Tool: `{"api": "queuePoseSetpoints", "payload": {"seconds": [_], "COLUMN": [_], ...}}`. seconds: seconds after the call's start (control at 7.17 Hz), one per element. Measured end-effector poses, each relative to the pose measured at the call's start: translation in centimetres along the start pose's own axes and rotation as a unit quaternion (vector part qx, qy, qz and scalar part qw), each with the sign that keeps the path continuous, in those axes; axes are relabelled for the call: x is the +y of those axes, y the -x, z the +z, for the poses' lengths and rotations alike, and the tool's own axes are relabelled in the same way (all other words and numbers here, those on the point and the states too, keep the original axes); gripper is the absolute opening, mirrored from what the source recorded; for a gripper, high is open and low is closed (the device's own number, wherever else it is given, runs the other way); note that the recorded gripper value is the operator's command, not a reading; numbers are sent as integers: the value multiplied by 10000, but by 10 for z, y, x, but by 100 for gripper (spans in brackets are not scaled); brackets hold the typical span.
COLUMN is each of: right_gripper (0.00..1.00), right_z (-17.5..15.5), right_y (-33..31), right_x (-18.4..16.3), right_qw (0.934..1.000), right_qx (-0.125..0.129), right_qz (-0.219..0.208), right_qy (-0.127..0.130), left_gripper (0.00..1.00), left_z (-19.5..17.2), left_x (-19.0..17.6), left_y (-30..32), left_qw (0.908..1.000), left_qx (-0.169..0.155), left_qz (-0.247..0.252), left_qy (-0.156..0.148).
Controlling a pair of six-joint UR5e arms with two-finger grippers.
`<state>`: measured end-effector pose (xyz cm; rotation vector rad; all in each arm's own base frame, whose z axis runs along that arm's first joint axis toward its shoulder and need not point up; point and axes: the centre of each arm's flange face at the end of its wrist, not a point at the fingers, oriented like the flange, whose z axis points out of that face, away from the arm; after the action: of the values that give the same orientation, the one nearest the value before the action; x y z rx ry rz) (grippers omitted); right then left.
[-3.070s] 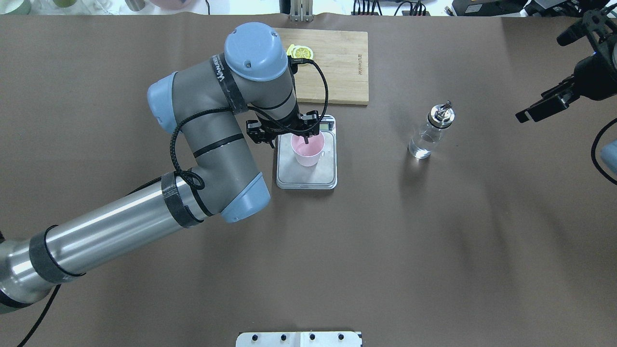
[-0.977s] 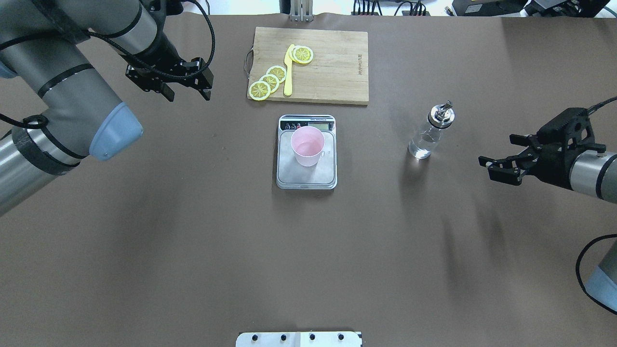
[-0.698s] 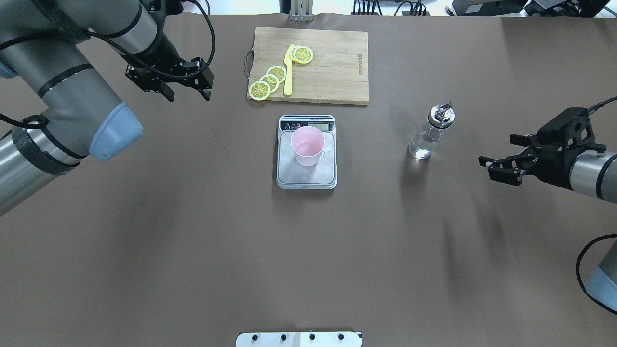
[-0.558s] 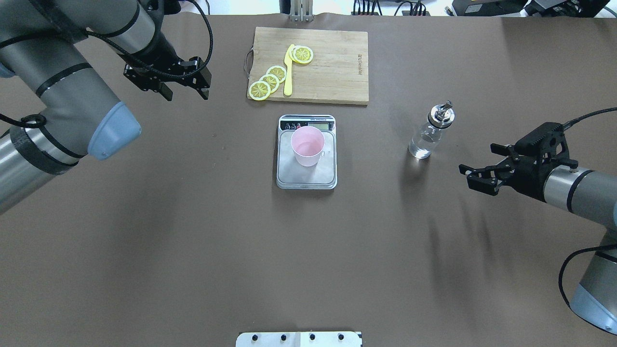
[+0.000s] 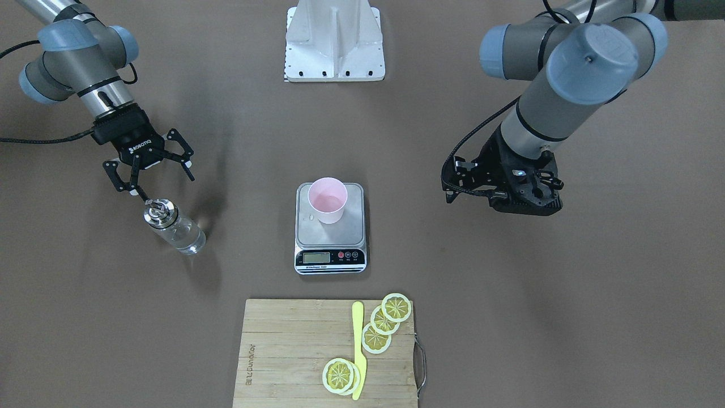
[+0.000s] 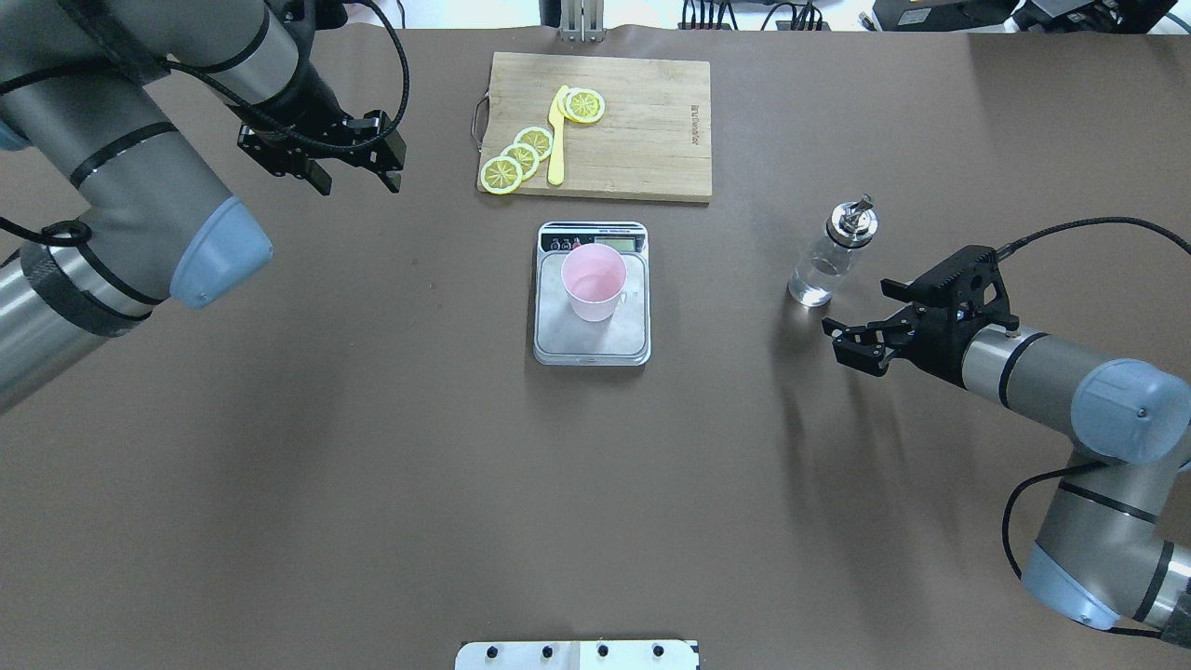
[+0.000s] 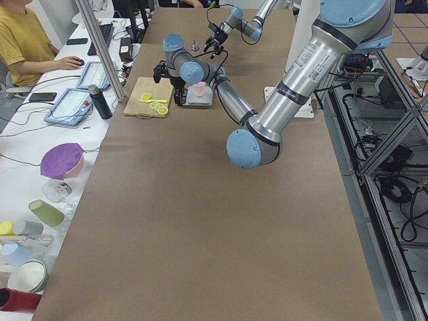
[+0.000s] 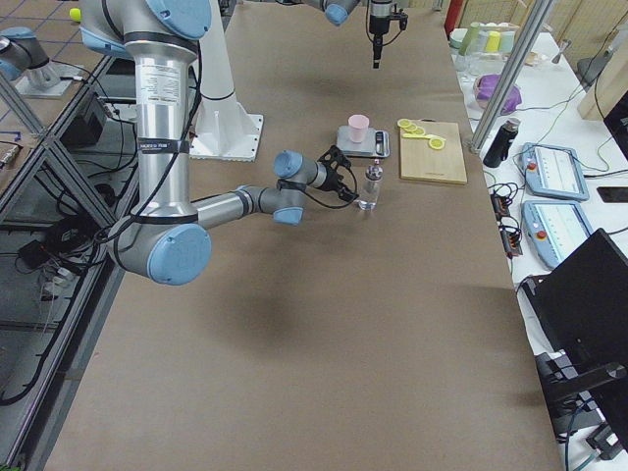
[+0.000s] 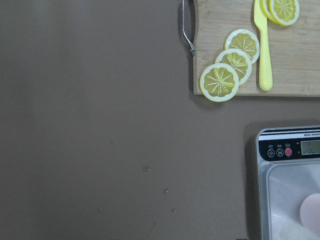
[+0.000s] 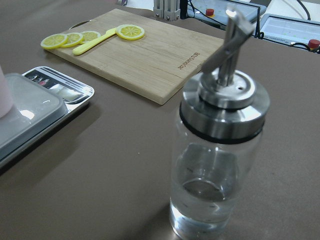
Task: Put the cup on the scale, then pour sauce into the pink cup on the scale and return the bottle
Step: 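Grasp the glass sauce bottle with the right gripper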
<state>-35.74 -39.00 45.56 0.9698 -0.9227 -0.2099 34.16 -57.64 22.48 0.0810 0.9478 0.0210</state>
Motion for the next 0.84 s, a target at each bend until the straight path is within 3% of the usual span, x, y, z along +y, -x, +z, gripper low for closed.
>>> {"api": "queuePoseSetpoints", "payload": {"seconds": [0.84], "right_gripper": [98], "right_z": [7], "right_y": [-15], "right_x": [0], "right_qw": [9999], "right_qx": [132], "right_qz": [6], "right_qy": [-20], "left_gripper": [82], "left_z": [1], "left_x": [-1], "left_y": [1], "left_qw": [10000], "left_qx": [-31], "left_qz": [-11], "left_qy": [-16]}}
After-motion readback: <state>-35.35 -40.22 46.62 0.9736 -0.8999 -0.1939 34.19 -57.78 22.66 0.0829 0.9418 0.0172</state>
